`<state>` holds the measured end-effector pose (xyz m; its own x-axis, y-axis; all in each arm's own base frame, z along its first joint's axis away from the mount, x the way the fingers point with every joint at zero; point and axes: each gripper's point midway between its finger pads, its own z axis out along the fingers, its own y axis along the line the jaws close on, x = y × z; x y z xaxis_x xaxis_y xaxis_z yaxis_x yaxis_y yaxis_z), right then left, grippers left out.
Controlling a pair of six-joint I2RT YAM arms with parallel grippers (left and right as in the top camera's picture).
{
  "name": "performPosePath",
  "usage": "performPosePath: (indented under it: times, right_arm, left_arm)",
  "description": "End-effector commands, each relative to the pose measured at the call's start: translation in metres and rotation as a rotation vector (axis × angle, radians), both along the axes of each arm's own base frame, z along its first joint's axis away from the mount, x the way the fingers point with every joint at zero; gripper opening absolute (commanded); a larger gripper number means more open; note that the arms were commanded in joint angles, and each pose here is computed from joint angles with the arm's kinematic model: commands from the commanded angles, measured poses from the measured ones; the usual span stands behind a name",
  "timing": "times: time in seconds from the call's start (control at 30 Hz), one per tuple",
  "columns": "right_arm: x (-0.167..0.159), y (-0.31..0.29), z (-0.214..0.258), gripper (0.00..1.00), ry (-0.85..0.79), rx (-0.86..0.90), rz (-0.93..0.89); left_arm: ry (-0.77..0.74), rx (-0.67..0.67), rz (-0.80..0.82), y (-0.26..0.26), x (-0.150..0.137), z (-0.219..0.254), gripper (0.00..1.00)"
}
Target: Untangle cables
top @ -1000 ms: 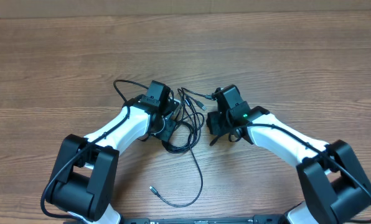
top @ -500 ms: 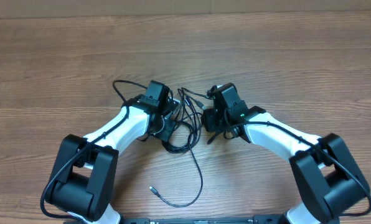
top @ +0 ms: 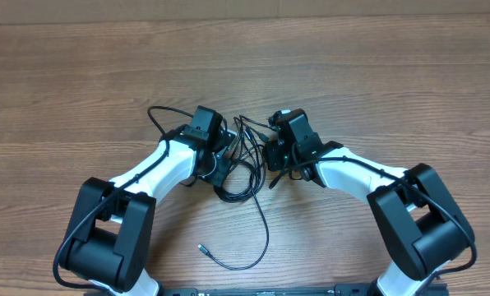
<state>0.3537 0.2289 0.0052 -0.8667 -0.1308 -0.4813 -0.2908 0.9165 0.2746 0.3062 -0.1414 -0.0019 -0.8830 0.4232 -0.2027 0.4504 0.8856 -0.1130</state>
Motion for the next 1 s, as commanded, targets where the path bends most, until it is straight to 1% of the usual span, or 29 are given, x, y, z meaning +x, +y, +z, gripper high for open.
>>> performPosePath:
  times: [0.0,0.13,0.23,0.3,0.33,0.37,0.4,0.43,0.47,0.5,0.57,0.6,0.63,0.67,0.77,0.87,0.97]
  right_arm:
    - [-0.002,-0.002,-0.008,0.31,0.013,-0.008,-0.004]
    - [-0.014,0.000,-0.017,0.36,0.054,0.006,0.018]
    - [-0.019,0.010,-0.017,0.45,0.037,0.014,0.046]
    - [-0.015,0.018,-0.012,0.44,-0.002,0.031,0.058]
    - [-0.013,0.017,-0.012,0.39,-0.017,0.015,0.049]
    - [-0.013,0.017,-0.012,0.36,-0.020,0.011,0.049]
    - [-0.012,0.016,-0.013,0.25,-0.025,-0.001,0.043]
    - [-0.011,0.013,-0.013,0.20,-0.032,-0.015,0.032]
    - [-0.008,0.007,-0.014,0.11,-0.042,-0.044,0.011]
    - [-0.005,-0.003,-0.016,0.04,-0.047,-0.080,-0.048]
    - [-0.005,-0.020,-0.021,0.04,-0.034,-0.143,-0.124]
    - [-0.007,-0.043,-0.027,0.04,-0.019,-0.227,-0.200]
    - [-0.011,-0.062,-0.030,0.04,-0.003,-0.307,-0.236]
    - [-0.017,-0.083,-0.031,0.04,0.028,-0.403,-0.265]
    - [-0.018,-0.108,-0.018,0.04,0.057,-0.543,-0.300]
    - [-0.012,-0.123,-0.001,0.04,0.049,-0.633,-0.329]
    - [-0.006,-0.120,0.010,0.04,0.064,-0.617,-0.326]
  left_arm:
    - [0.088,0.044,-0.003,0.011,-0.021,-0.030,0.04]
    - [0.086,0.043,-0.003,0.011,-0.020,-0.030,0.04]
    - [0.082,0.041,-0.003,0.011,-0.019,-0.029,0.04]
    - [0.082,0.041,-0.003,0.011,-0.019,-0.029,0.04]
    - [0.082,0.041,-0.003,0.011,-0.019,-0.029,0.04]
    - [0.082,0.041,-0.003,0.011,-0.019,-0.029,0.04]
    - [0.082,0.041,-0.003,0.011,-0.019,-0.029,0.04]
    - [0.082,0.041,-0.003,0.011,-0.019,-0.029,0.04]
    - [0.083,0.041,-0.003,0.011,-0.019,-0.030,0.04]
    - [0.083,0.042,-0.003,0.011,-0.020,-0.030,0.04]
    - [0.082,0.051,-0.002,0.013,-0.019,-0.030,0.04]
    - [0.073,0.089,0.007,0.019,-0.018,-0.031,0.04]
    - [0.069,0.107,0.036,0.023,-0.017,-0.031,0.04]
    - [0.066,0.128,0.071,0.027,-0.016,-0.031,0.04]
    - [0.064,0.138,0.081,0.029,-0.015,-0.031,0.04]
    - [0.065,0.139,0.081,0.029,-0.016,-0.031,0.04]
    - [0.068,0.141,0.081,0.030,-0.016,-0.031,0.04]
